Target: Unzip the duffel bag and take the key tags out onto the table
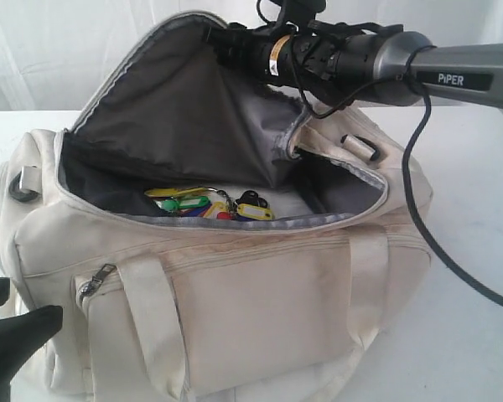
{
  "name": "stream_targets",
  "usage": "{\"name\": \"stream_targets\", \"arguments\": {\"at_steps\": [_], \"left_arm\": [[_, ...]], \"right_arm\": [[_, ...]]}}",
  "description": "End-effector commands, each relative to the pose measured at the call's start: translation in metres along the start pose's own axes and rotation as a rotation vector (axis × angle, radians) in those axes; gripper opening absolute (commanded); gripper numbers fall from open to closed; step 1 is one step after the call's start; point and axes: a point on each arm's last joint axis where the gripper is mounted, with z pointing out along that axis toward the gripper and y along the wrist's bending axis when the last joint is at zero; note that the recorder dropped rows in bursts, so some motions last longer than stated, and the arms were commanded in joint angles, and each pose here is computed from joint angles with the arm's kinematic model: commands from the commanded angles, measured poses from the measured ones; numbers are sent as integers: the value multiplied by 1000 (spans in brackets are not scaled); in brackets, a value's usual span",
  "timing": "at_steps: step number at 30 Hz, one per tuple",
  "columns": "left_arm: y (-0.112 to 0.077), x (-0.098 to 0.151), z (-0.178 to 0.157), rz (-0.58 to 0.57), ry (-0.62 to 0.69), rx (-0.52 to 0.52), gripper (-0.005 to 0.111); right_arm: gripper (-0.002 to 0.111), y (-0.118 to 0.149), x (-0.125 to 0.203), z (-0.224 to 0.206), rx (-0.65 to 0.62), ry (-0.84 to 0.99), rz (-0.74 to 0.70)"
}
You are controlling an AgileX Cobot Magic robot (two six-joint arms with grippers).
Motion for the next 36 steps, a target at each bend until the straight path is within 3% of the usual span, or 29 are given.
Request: {"name": "stream_targets", "arguments": {"at_steps": [1,3,8,12,16,18,20,23,25,29,31,34,36], "left_arm": [[-7,-3,0,64,-44,78,71],[-10,-5,-1,88,-67,114,71],[-14,-25,-6,147,-137,125,71],[-13,-46,-11,229,-201,64,71],[-8,-65,-18,262,-248,-24,71],[-7,-69,-19,261,-258,-34,71],[-7,-70,-20,268,-262,-36,71],[-4,-69,-20,258,-251,-71,71],[-1,-69,-20,253,-240,-108,71],[0,-69,-20,251,-238,-115,71],[0,-68,-20,235,-234,-112,71],[0,-68,-20,232,-233,-111,71],[1,-64,-18,234,-219,-112,71]], "right_arm": [[69,6,-15,-9,-3,-22,-279],[69,9,-24,-16,27,-23,-421],[69,25,-59,-47,68,-84,-446],[64,42,-79,-73,106,-114,-471],[49,42,-63,-87,336,128,-787],[39,38,-49,-92,363,306,-864],[27,39,-37,-96,311,443,-821],[0,54,-15,-99,44,611,-820],[0,62,-5,-104,-99,694,-829],[0,51,18,-114,-114,896,-816],[0,44,46,-120,-178,1030,-809],[0,51,95,-136,-427,1192,-762],[0,62,125,-148,-523,1260,-712]]}}
